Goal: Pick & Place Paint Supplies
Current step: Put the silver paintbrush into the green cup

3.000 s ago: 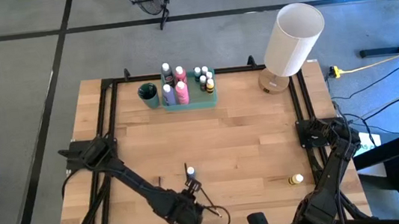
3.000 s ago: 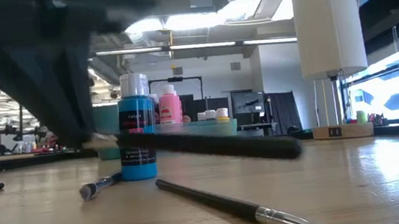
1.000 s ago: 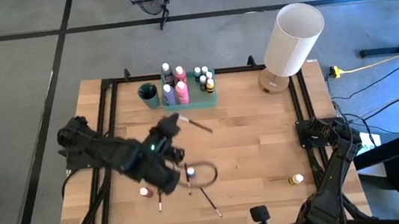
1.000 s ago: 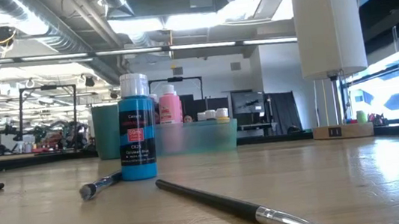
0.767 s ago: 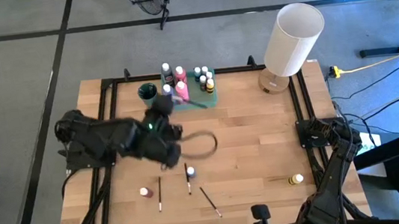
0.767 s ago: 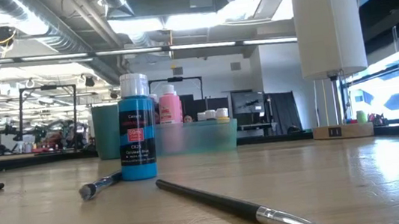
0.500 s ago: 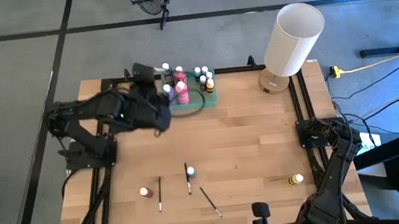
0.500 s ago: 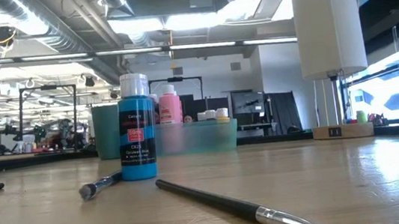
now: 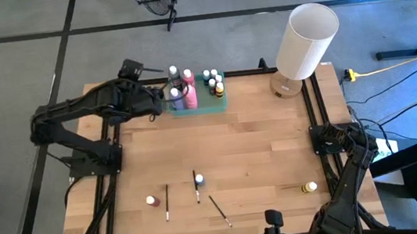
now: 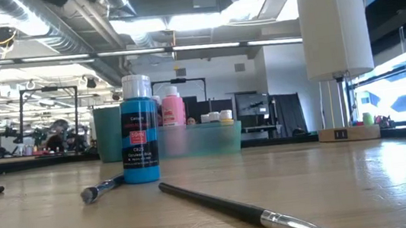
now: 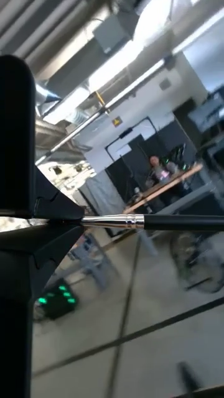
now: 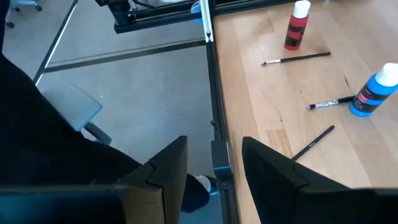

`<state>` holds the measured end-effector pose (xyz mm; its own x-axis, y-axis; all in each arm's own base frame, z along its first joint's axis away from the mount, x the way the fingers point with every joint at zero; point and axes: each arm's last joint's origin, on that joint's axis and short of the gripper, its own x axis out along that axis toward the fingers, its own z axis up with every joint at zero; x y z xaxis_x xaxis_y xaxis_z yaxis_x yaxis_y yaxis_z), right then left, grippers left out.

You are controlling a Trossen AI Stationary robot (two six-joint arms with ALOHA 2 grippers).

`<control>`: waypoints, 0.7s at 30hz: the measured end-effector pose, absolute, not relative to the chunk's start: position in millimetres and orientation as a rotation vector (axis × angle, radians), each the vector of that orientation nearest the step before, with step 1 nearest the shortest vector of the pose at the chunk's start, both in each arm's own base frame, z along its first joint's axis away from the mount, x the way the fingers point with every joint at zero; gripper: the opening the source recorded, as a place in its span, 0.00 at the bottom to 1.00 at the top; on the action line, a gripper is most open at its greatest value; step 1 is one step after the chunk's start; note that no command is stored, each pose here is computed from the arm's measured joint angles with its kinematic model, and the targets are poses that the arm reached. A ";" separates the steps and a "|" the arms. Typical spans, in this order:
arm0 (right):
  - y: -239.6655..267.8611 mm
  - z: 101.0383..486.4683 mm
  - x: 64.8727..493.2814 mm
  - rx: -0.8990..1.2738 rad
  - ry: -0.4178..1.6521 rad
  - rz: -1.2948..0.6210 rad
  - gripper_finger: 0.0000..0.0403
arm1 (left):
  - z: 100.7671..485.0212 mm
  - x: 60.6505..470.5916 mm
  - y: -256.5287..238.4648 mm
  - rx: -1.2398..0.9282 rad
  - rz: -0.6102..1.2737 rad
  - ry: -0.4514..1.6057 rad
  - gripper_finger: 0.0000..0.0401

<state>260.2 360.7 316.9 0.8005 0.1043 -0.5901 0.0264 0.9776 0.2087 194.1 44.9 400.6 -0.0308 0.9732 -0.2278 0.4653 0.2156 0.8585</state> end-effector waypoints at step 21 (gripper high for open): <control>360.1 318.1 262.1 0.219 0.618 0.026 0.39 | 324.6 178.8 71.1 1.534 0.315 2.116 0.02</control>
<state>262.1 360.1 318.1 0.8156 0.0889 -0.5718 0.0414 0.9766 0.2108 178.8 71.1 324.6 -0.2369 0.9358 -0.2610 0.8190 0.3369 0.4644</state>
